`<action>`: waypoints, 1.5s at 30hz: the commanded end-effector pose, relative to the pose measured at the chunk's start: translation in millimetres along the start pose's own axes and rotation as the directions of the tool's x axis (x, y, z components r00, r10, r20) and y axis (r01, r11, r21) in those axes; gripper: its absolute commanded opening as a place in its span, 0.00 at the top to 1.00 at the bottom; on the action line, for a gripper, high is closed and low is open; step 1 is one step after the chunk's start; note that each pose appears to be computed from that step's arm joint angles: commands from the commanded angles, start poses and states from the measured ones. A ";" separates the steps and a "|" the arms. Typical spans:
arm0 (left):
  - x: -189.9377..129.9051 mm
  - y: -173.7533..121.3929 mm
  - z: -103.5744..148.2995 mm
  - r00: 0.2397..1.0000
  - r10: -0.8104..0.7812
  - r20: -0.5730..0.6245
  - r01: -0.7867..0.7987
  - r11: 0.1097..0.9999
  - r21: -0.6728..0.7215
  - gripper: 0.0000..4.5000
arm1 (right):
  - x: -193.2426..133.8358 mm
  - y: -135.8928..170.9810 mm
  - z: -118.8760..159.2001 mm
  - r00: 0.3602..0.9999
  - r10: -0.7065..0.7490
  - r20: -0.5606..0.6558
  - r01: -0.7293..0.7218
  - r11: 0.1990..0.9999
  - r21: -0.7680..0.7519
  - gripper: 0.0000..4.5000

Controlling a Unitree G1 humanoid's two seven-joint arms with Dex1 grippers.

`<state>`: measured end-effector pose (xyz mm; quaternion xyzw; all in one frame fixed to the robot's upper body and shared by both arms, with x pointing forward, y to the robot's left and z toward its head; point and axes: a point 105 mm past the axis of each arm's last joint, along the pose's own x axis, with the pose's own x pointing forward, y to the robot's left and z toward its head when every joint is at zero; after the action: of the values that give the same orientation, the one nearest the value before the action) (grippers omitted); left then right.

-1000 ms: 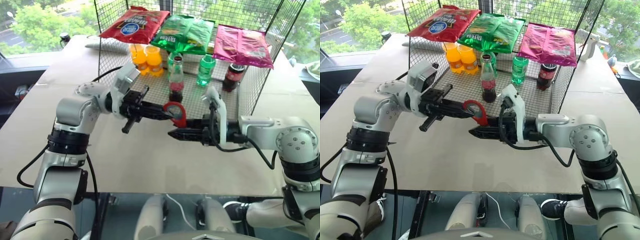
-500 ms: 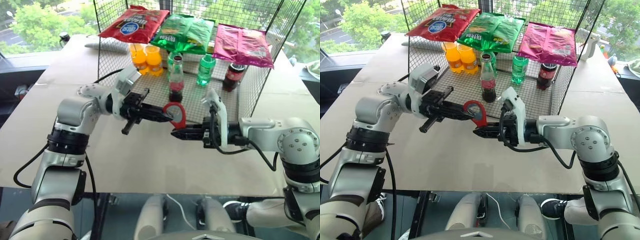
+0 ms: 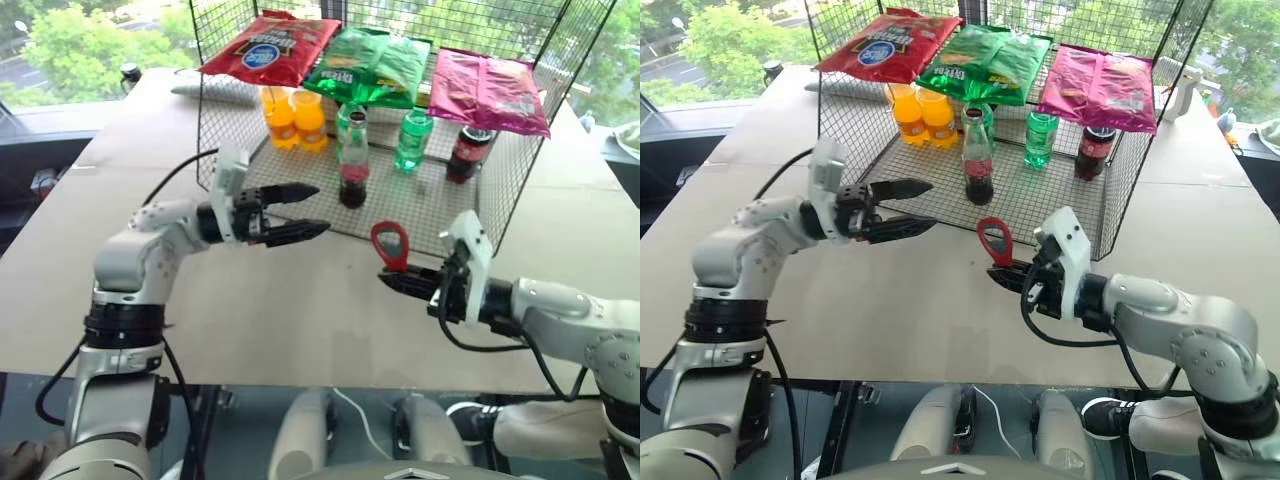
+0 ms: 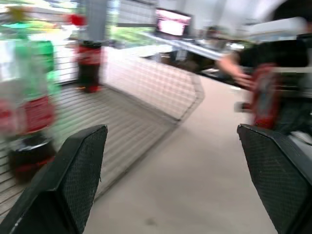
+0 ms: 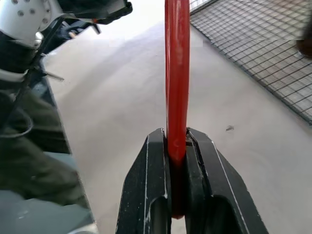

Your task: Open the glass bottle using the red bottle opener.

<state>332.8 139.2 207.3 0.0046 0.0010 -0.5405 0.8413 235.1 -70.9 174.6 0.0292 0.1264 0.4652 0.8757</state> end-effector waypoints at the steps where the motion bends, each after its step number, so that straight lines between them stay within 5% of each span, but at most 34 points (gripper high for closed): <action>1: 2.2 39.9 8.4 0.952 0.305 0.010 -0.305 0.950 0.063 0.00 | -20.7 -7.9 3.7 0.979 -0.198 0.044 0.202 0.960 -0.195 1.00; 19: 71.1 75.1 36.2 0.934 0.346 0.086 -0.356 0.913 0.199 0.00 | -35.5 -15.1 -22.2 0.931 -0.363 0.048 0.363 0.897 -0.251 1.00; 34: 109.6 77.6 19.5 0.965 0.260 -0.023 -0.248 0.939 0.237 0.00 | -39.9 -13.5 -21.5 0.916 -0.394 0.072 0.400 0.884 -0.242 1.00; 37: 114.1 79.5 14.4 0.960 0.278 -0.027 -0.266 0.939 0.216 0.18 | -40.7 -14.1 -21.4 0.914 -0.399 0.073 0.405 0.882 -0.241 1.00; 40: 116.7 79.2 11.2 0.960 0.279 -0.027 -0.268 0.940 0.213 0.47 | -41.4 -14.6 -20.9 0.912 -0.404 0.076 0.410 0.880 -0.240 1.00; 45: 113.3 74.4 15.9 0.975 0.222 0.021 -0.222 0.954 0.204 0.47 | -41.6 -14.7 -20.1 0.909 -0.409 0.080 0.416 0.878 -0.238 1.00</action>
<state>450.9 69.5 201.5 0.0964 -0.0098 -0.4233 0.9008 222.7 -115.9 147.9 -0.0938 0.0875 0.2809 0.9511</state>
